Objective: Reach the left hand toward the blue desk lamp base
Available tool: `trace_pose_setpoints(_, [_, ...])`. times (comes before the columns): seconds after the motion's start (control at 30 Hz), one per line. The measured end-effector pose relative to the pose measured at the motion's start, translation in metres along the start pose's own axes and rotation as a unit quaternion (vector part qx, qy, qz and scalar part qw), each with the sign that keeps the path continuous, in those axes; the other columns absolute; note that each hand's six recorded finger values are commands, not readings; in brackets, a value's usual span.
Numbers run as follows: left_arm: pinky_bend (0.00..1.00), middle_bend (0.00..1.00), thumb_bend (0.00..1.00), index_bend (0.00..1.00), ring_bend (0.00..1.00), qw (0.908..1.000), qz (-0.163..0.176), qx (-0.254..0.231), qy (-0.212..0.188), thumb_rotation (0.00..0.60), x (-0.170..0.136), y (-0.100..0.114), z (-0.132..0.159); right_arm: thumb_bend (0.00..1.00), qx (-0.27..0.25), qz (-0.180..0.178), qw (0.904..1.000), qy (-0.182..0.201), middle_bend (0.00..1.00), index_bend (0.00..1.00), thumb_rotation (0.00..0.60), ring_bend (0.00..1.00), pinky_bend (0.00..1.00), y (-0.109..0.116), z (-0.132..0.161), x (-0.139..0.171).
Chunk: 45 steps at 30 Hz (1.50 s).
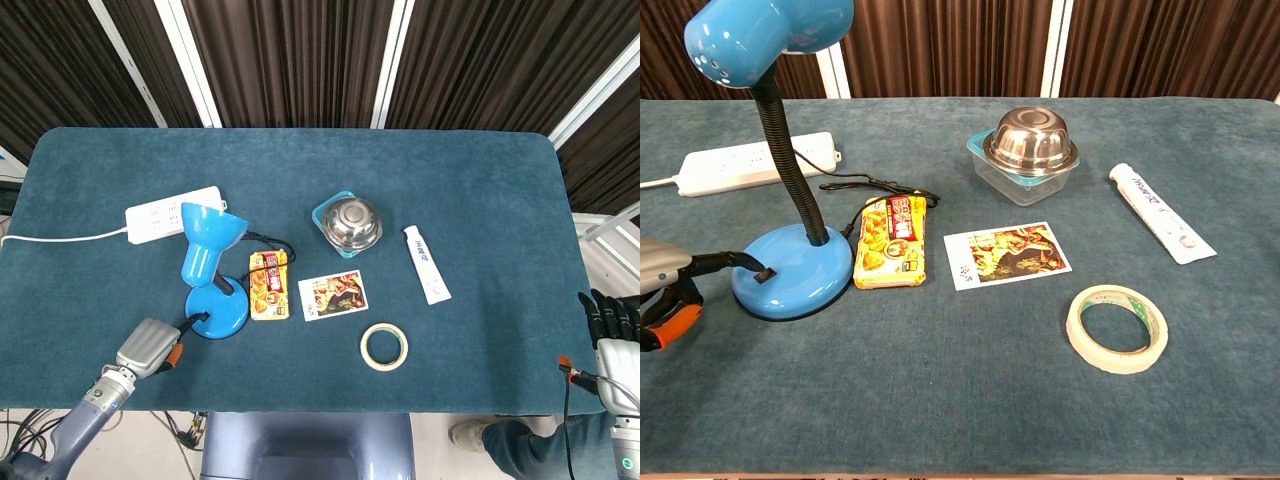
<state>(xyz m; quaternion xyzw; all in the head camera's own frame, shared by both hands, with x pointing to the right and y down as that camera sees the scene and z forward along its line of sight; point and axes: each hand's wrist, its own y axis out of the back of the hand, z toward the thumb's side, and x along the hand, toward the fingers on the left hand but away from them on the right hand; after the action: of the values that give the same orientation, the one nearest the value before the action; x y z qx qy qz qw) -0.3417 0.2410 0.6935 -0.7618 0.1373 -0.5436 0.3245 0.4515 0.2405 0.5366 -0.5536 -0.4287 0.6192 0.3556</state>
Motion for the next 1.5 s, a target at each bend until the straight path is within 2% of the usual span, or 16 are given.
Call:
trace_pose_setpoints(0.53, [0.8, 0.75, 0.66, 0.1, 0.67, 0.9998, -0.019, 0.007, -0.005, 0.6, 0.004, -0.009, 0.001, 0.29, 0.001, 0.0, 1.0, 0.0, 0.06, 0.0, 0.6, 0.04, 0.0, 0.0, 0.0, 0.0])
trace_pose_setpoints(0.73, [0.79, 0.69, 0.63, 0.1, 0.61, 0.9999, -0.017, 0.005, 0.002, 0.6, 0.004, -0.006, -0.003, 0.29, 0.001, 0.0, 1.0, 0.0, 0.06, 0.0, 0.6, 0.04, 0.0, 0.0, 0.0, 0.0])
trace_pose_setpoints(0.83, [0.7, 0.62, 0.62, 0.11, 0.53, 0.9999, 0.009, 0.002, 0.01, 0.6, 0.001, 0.006, -0.007, 0.29, 0.001, 0.0, 1.0, 0.0, 0.06, 0.0, 0.6, 0.04, 0.0, 0.0, 0.0, 0.0])
trace_pose_setpoints(0.93, [0.55, 0.51, 0.59, 0.12, 0.41, 0.9981, 0.055, -0.006, 0.025, 0.6, -0.005, 0.027, -0.013, 0.29, 0.0, 0.003, 1.0, 0.0, 0.06, 0.0, 0.6, 0.04, 0.0, -0.001, 0.0, 0.0])
trace_pose_setpoints(1.07, [0.42, 0.38, 0.52, 0.15, 0.26, 0.9886, 0.138, -0.021, 0.055, 0.6, -0.027, 0.063, -0.028, 0.29, 0.002, 0.006, 1.0, -0.001, 0.06, 0.0, 0.6, 0.04, 0.0, -0.001, 0.0, 0.001])
trace_pose_setpoints(1.17, [0.3, 0.28, 0.43, 0.15, 0.13, 0.9796, 0.182, -0.03, 0.079, 0.6, -0.053, 0.083, -0.043, 0.29, 0.004, 0.004, 1.0, -0.001, 0.06, 0.0, 0.6, 0.04, 0.0, -0.001, 0.0, 0.001])
trace_pose_setpoints(1.2, [0.25, 0.25, 0.38, 0.15, 0.08, 0.978, 0.188, -0.033, 0.084, 0.6, -0.061, 0.086, -0.047, 0.29, 0.004, 0.004, 1.0, -0.002, 0.06, 0.0, 0.6, 0.04, 0.0, -0.001, 0.0, 0.001])
trace_pose_setpoints(1.3, [0.17, 0.19, 0.22, 0.15, 0.01, 0.9748, 0.195, -0.048, 0.097, 0.6, -0.085, 0.09, -0.06, 0.29, 0.004, 0.003, 1.0, -0.002, 0.06, 0.0, 0.6, 0.04, 0.0, -0.001, 0.001, 0.001])
trace_pose_setpoints(1.4, [0.15, 0.16, 0.15, 0.15, 0.0, 0.9685, 0.209, -0.068, 0.116, 0.6, -0.102, 0.091, -0.07, 0.29, 0.004, 0.003, 1.0, -0.001, 0.06, 0.0, 0.6, 0.04, 0.0, -0.001, 0.001, 0.001])
trace_pose_setpoints(1.5, [0.14, 0.14, 0.13, 0.15, 0.0, 0.9602, 0.225, -0.089, 0.139, 0.6, -0.113, 0.089, -0.082, 0.29, 0.003, 0.002, 1.0, -0.002, 0.06, 0.0, 0.6, 0.04, 0.0, 0.0, 0.0, 0.001])
